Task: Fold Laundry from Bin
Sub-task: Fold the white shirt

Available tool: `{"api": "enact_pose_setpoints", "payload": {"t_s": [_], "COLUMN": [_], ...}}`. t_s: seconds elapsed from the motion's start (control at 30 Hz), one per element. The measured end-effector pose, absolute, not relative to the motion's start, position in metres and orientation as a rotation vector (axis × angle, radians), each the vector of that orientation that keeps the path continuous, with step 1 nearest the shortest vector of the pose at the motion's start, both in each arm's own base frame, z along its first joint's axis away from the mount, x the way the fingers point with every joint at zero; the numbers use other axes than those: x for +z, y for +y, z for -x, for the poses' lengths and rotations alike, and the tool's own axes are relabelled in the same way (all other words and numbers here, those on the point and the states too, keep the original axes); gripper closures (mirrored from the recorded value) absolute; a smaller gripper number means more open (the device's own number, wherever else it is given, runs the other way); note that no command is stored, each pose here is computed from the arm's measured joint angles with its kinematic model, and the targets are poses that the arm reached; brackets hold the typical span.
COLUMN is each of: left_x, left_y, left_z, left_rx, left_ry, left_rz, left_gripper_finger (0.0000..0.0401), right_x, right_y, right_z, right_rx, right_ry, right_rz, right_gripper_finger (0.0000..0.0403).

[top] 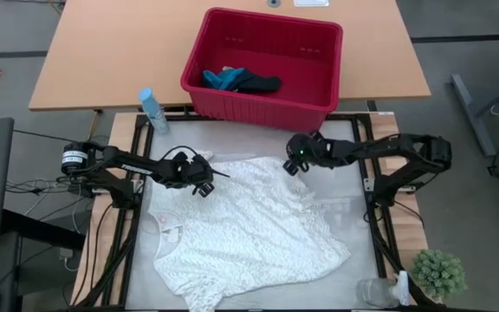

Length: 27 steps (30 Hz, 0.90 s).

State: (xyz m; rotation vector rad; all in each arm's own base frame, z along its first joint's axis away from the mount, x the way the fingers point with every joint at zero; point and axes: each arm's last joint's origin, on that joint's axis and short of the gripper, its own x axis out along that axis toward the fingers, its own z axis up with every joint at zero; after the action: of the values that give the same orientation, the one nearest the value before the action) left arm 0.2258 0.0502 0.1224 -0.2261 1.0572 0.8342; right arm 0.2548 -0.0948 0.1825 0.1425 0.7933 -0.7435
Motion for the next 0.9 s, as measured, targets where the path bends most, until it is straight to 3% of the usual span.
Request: {"api": "enact_pose_setpoints", "payload": {"t_s": [0.2, 0.9], "left_x": [0.122, 0.122], "left_y": [0.048, 0.046], "left_z": [-0.226, -0.227], "left_rx": [0.83, 0.824], "left_ry": [1.055, 1.055], "left_rz": [0.217, 0.21], "left_gripper_finger": [0.0401, 0.0401], "right_x": [0.173, 0.148], "right_y": [-0.096, -0.069], "right_z": [-0.25, -0.239], "right_rx": [-0.603, -0.531], "right_ry": [0.824, 0.926], "right_rz": [-0.235, -0.224], "right_gripper_finger": [0.0239, 0.024]}}
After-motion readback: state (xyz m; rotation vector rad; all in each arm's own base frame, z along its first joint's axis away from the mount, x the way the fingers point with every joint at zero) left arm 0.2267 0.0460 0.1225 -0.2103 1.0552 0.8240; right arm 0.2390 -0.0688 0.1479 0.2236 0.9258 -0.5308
